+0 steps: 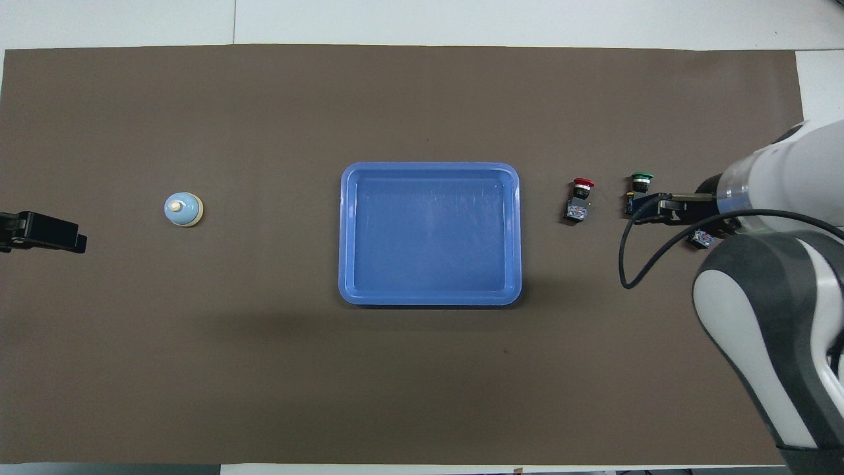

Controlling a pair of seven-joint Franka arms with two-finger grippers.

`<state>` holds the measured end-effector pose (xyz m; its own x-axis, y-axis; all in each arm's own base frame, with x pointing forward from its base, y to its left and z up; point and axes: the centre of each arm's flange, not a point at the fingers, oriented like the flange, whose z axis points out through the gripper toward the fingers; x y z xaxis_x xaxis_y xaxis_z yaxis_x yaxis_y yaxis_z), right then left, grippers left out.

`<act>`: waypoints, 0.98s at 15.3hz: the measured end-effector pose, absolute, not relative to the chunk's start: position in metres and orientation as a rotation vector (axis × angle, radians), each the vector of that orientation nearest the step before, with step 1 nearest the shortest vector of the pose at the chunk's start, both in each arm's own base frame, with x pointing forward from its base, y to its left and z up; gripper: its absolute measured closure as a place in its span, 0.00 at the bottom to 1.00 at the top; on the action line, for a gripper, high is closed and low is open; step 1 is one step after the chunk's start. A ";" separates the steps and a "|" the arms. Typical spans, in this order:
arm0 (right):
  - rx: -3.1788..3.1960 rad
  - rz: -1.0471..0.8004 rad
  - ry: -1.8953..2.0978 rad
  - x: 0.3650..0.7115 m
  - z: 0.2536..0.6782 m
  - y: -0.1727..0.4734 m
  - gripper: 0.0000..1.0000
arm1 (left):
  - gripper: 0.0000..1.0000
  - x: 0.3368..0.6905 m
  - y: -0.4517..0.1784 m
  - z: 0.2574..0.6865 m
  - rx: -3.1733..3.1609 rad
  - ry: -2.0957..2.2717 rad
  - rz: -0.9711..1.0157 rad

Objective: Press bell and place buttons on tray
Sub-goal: 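Reach the right gripper to the red-capped button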

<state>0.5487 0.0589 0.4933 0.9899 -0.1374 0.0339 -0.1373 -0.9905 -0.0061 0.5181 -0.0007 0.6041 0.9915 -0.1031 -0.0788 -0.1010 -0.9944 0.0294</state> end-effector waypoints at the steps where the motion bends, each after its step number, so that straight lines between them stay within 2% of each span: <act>1: -3.128 -0.066 0.237 0.557 0.476 0.062 0.00 | 0.00 0.518 -0.001 0.604 3.109 -0.165 -0.125; 6: -3.122 -0.102 0.312 0.590 0.393 0.084 0.00 | 0.00 0.518 0.000 0.604 3.109 -0.171 -0.124; 15: -3.117 -0.158 0.321 0.610 0.315 0.091 0.00 | 0.00 0.518 0.000 0.604 3.109 -0.170 -0.124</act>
